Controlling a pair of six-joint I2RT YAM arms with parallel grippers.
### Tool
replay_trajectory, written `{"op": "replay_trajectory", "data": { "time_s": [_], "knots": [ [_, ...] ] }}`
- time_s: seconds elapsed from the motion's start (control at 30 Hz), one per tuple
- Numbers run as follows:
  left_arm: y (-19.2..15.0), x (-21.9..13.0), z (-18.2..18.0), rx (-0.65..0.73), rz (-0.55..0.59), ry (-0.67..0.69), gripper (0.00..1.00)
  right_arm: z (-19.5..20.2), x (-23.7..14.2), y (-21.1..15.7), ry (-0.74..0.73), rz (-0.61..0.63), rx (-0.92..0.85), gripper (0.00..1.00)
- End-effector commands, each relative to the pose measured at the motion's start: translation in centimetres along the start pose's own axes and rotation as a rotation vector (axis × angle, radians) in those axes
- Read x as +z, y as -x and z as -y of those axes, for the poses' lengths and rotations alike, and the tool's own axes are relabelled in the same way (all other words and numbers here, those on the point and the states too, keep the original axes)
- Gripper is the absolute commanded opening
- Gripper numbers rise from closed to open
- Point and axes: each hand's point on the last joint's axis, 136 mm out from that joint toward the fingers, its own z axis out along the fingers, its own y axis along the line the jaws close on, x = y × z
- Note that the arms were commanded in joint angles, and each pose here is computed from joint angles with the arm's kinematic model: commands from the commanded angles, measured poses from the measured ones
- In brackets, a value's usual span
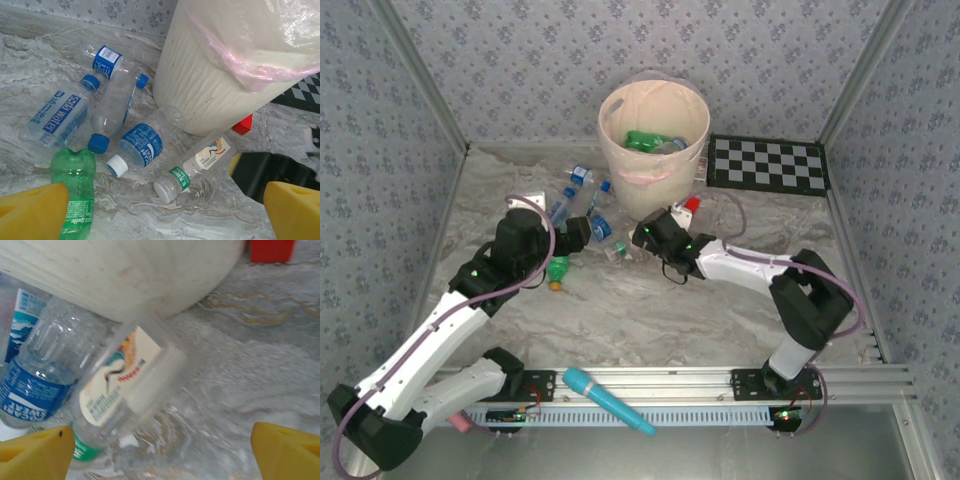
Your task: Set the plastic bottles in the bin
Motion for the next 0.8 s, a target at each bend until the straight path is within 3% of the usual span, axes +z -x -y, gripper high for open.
{"op": "replay_trajectory", "data": {
  "time_s": [0.0,0.27,0.47,0.77],
  "knots": [
    [0.3,-1.2,-0.8,-0.007,0.029,0.015,1.00,-1.4,1.0,0.8,-0.011,0.043,0.068,0.94],
    [0.2,-2.3,-1.0,-0.017,0.037,0.003,1.00,-2.3,4.3,-0.2,-0.055,0.019,0.095,0.94],
    [0.1,-2.5,-0.9,-0.024,0.032,-0.005,1.00,-0.6,6.3,-1.6,-0.121,-0.048,0.098,0.93],
    [0.1,-2.6,-1.0,-0.036,0.036,-0.005,1.00,3.6,5.4,-2.3,-0.237,-0.047,0.032,0.81]
  ]
}}
